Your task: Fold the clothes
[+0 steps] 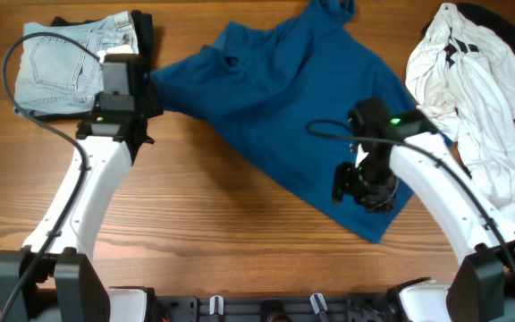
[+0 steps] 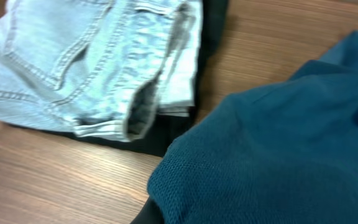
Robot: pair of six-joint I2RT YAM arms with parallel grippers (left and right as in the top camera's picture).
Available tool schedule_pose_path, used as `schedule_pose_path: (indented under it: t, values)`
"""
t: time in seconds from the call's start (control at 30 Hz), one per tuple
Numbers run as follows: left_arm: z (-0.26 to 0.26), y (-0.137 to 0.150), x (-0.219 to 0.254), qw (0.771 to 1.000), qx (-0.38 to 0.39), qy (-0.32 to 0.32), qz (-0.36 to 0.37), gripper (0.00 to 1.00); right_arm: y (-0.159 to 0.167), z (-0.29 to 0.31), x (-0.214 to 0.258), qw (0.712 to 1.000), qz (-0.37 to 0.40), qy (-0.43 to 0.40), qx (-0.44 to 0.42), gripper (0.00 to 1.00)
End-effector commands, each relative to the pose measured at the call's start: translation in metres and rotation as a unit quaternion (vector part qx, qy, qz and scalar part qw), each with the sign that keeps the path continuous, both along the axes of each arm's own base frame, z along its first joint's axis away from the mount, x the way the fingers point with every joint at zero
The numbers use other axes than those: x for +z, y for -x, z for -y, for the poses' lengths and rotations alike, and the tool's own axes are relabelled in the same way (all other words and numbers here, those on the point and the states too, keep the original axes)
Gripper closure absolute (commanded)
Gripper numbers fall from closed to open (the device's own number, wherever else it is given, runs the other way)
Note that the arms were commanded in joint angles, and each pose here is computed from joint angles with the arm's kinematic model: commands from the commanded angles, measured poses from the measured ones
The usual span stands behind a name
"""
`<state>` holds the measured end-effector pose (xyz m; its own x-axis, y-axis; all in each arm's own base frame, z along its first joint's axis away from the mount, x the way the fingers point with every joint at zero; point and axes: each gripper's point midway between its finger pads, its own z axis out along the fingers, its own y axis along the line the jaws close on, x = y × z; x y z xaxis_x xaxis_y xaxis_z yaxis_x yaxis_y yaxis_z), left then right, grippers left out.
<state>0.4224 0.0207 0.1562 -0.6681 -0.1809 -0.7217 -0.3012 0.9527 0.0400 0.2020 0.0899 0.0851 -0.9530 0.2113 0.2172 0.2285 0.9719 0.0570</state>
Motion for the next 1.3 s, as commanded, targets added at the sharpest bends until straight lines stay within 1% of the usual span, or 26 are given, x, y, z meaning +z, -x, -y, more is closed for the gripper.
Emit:
schedule_pose_path:
  t: [0.0, 0.13, 0.2, 0.4, 0.53, 0.67, 0.73, 0.9, 1.0, 1.03, 1.1, 1.17, 1.2, 1.23, 1.27]
  values:
    - [-0.037, -0.001, 0.007, 0.998, 0.057, -0.006, 0.013, 0.96, 0.009, 0.016, -0.011, 0.994, -0.002, 0.079, -0.078, 0.35]
    - [-0.055, 0.002, 0.006, 0.997, 0.075, 0.001, 0.012, 0.96, 0.014, 0.014, -0.029, 0.993, -0.003, 0.072, -0.093, 0.36]
    - [-0.052, 0.001, 0.005, 0.998, 0.067, 0.011, 0.012, 0.96, 0.020, 0.007, -0.040, 0.994, -0.014, 0.049, -0.099, 0.37]
    - [-0.046, 0.000, 0.003, 0.998, 0.054, 0.023, 0.009, 0.96, 0.041, 0.005, -0.054, 0.993, -0.046, 0.037, -0.106, 0.37]
    - [-0.046, 0.003, 0.000, 0.998, 0.055, 0.023, 0.000, 0.96, 0.063, -0.007, -0.069, 0.994, -0.071, 0.017, -0.087, 0.37]
    - [-0.045, 0.008, -0.005, 0.998, 0.055, 0.023, -0.013, 0.96, 0.072, -0.019, -0.080, 0.996, -0.065, 0.009, -0.067, 0.37]
    - [-0.045, 0.010, -0.006, 0.998, 0.055, 0.023, -0.019, 0.96, 0.071, -0.022, -0.085, 0.997, -0.055, 0.004, -0.059, 0.39]
    - [-0.045, 0.014, -0.010, 0.998, 0.055, 0.023, -0.030, 0.96, 0.068, -0.024, -0.098, 0.998, -0.034, -0.009, -0.059, 0.52]
    - [-0.045, 0.017, -0.012, 0.998, 0.055, 0.023, -0.037, 0.96, 0.060, -0.030, -0.099, 0.998, -0.019, -0.026, -0.058, 0.64]
    - [-0.045, 0.017, -0.013, 0.997, 0.055, 0.023, -0.039, 0.96, 0.058, -0.032, -0.099, 0.998, -0.016, -0.030, -0.057, 0.71]
    - [-0.045, 0.019, -0.014, 0.997, 0.056, 0.023, -0.044, 0.96, 0.055, -0.034, -0.098, 0.998, -0.013, -0.034, -0.060, 0.96]
    - [-0.045, 0.020, -0.013, 0.997, 0.056, 0.023, -0.044, 0.96, 0.048, -0.033, -0.092, 0.997, -0.005, -0.033, -0.064, 0.96]
    - [-0.045, 0.021, -0.009, 0.997, 0.056, 0.023, -0.040, 0.96, 0.038, -0.031, -0.083, 0.997, 0.010, -0.031, -0.070, 0.96]
    - [-0.044, 0.023, -0.001, 0.998, 0.056, 0.023, -0.033, 0.96, 0.020, -0.027, -0.068, 0.996, 0.038, -0.031, -0.072, 0.96]
    - [-0.044, 0.025, 0.017, 0.998, 0.055, 0.026, -0.017, 0.96, -0.007, -0.021, -0.040, 0.993, 0.087, -0.043, -0.067, 0.96]
